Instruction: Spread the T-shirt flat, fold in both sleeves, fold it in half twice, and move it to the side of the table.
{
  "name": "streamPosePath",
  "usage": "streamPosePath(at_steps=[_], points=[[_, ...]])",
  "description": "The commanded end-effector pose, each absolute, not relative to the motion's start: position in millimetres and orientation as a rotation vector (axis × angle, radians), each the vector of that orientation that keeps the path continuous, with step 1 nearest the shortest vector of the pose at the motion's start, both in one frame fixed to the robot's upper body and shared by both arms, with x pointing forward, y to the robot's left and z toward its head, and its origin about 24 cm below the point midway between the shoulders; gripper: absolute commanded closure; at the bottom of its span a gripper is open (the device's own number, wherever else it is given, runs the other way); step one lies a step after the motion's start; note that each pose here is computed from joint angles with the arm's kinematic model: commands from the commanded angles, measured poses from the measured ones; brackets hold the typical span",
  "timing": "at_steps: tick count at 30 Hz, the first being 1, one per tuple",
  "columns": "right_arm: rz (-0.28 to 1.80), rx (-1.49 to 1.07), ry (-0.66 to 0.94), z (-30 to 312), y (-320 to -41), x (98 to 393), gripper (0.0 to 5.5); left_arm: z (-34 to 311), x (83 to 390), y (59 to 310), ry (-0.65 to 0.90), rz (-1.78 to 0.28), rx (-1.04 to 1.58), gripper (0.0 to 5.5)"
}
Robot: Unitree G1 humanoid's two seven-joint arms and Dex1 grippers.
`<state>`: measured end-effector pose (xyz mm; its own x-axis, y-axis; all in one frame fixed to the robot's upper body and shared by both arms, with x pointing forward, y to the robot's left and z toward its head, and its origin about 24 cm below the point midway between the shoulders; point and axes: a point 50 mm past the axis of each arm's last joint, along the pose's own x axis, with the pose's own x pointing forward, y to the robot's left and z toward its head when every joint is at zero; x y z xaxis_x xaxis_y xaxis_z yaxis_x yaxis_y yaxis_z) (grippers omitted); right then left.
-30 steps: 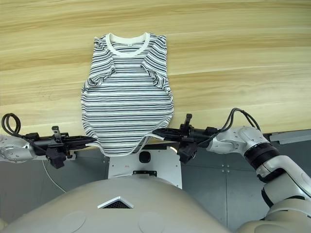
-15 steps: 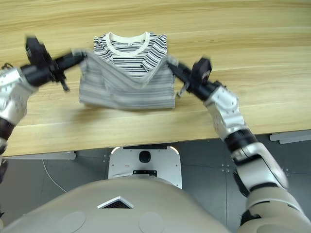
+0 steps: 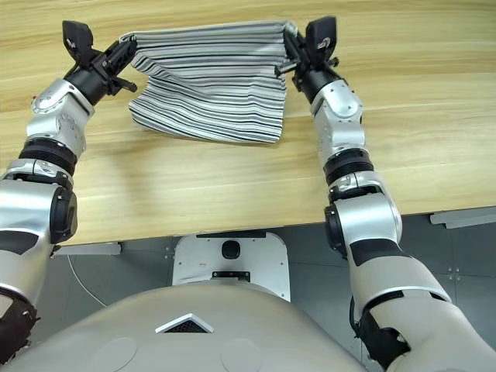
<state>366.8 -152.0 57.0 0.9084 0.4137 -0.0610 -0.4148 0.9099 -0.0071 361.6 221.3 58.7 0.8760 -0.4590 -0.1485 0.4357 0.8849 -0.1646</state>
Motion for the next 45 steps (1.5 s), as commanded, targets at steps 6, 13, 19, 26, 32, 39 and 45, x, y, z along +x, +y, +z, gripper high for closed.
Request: streamPosePath(at_steps=[6, 13, 19, 26, 32, 39, 45], points=[[0.752, -0.135, -0.206, 83, -142, 345, 5.4, 100, 352, 223, -0.07, -0.697, -0.07, 5.4], [1.061, -0.266, -0.374, 111, -164, 275, 5.4, 124, 273, 210, -0.159, -1.01, 0.072, 5.4], [1.261, -0.292, -0.205, 99, -178, 234, 5.4, 97, 233, 220, 0.008, -1.095, 0.062, 5.4], [1.401, -0.218, -0.049, 86, -195, 206, 5.4, 80, 185, 224, 0.079, -1.261, 0.014, 5.4], [1.397, -0.202, -0.018, 86, -202, 208, 5.4, 89, 178, 228, 0.059, -1.297, 0.027, 5.4], [1.52, -0.137, 0.1, 83, -211, 192, 5.4, 96, 164, 225, 0.043, -1.389, -0.005, 5.4], [1.603, -0.058, 0.109, 101, -216, 177, 5.4, 107, 151, 220, 0.031, -1.446, 0.019, 5.4]])
